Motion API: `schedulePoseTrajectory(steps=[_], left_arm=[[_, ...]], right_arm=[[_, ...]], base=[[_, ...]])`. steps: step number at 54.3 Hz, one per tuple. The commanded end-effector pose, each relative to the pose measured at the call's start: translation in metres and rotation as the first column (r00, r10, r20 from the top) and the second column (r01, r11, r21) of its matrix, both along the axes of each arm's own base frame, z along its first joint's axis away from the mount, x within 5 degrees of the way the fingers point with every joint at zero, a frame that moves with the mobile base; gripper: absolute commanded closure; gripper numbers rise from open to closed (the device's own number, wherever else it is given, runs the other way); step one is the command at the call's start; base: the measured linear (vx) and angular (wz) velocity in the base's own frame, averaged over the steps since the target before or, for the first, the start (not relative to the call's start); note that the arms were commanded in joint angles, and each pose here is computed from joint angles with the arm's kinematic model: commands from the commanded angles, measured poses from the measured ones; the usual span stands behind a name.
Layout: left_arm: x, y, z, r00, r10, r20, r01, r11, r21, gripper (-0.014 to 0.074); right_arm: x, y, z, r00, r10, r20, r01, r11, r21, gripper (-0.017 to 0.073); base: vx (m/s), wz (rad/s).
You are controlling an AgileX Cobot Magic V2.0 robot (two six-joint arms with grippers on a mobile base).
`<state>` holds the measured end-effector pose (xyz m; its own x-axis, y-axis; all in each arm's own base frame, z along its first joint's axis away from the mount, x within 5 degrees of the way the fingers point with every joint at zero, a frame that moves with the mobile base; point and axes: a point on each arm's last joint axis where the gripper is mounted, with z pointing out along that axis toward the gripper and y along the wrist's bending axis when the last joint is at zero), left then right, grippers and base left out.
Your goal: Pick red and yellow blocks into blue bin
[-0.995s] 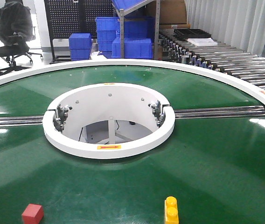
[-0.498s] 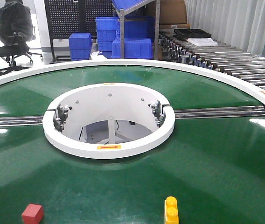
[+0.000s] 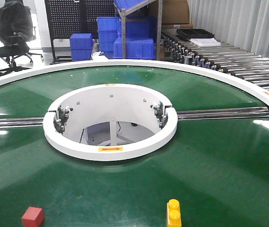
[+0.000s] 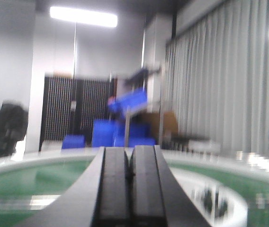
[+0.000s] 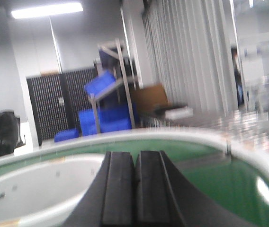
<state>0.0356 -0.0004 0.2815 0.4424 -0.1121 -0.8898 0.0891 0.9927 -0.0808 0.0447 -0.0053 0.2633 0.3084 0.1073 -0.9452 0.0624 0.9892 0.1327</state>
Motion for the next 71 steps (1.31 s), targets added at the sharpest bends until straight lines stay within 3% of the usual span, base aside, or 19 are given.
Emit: schedulePoseTrajectory(steps=[1, 7, 14, 25, 38, 47, 59, 64, 71], left_arm=[[-0.016, 0.001, 0.056, 0.991, -0.006, 0.136, 0.008, 1.000, -0.016, 0.0600], [-0.010, 0.000, 0.102, 0.996, 0.005, 0.086, -0.008, 0.999, 0.039, 0.0600], [0.025, -0.004, 0.131, 1.000, 0.009, -0.012, -0.008, 0.998, 0.068, 0.0600], [0.079, -0.008, 0.124, 0.985, 0.011, -0.172, 0.003, 0.997, 0.080, 0.0600], [0.090, -0.009, 0.120, 0.978, 0.012, -0.208, 0.005, 0.997, 0.083, 0.0576], [0.090, -0.009, 0.120, 0.978, 0.012, -0.208, 0.005, 0.996, 0.084, 0.0471], [0.091, -0.010, 0.118, 0.973, 0.009, -0.230, 0.011, 0.996, 0.085, 0.0204], [0.091, -0.010, 0.116, 0.969, 0.007, -0.248, 0.015, 0.996, 0.087, 0.0128], [0.091, -0.010, 0.116, 0.968, 0.007, -0.251, 0.015, 0.996, 0.087, 0.0084]], right_arm=[[-0.010, 0.001, 0.056, 0.993, -0.036, 0.117, 0.051, 0.991, -0.122, 0.0569], [0.002, 0.002, 0.110, 0.998, -0.040, 0.050, 0.049, 0.977, -0.208, 0.0569], [0.035, 0.003, 0.138, 1.000, 0.009, -0.026, -0.015, 0.978, -0.209, 0.0569], [0.086, 0.012, 0.128, 0.980, 0.086, -0.178, -0.121, 0.973, -0.198, 0.0569], [0.094, 0.014, 0.123, 0.970, 0.100, -0.223, -0.144, 0.971, -0.190, 0.0531], [0.094, 0.014, 0.118, 0.956, 0.101, -0.276, -0.160, 0.967, -0.198, 0.0366], [0.094, 0.015, 0.112, 0.934, 0.107, -0.340, -0.180, 0.965, -0.190, -0.0027], [0.094, 0.015, 0.111, 0.930, 0.118, -0.347, -0.183, 0.970, -0.161, -0.0102], [0.102, 0.021, 0.104, 0.898, 0.167, -0.408, -0.230, 0.967, -0.111, -0.0112]], base=[[0.00, 0.00], [0.00, 0.00], [0.00, 0.00], [0.00, 0.00], [0.00, 0.00], [0.00, 0.00], [0.00, 0.00], [0.00, 0.00], [0.00, 0.00]])
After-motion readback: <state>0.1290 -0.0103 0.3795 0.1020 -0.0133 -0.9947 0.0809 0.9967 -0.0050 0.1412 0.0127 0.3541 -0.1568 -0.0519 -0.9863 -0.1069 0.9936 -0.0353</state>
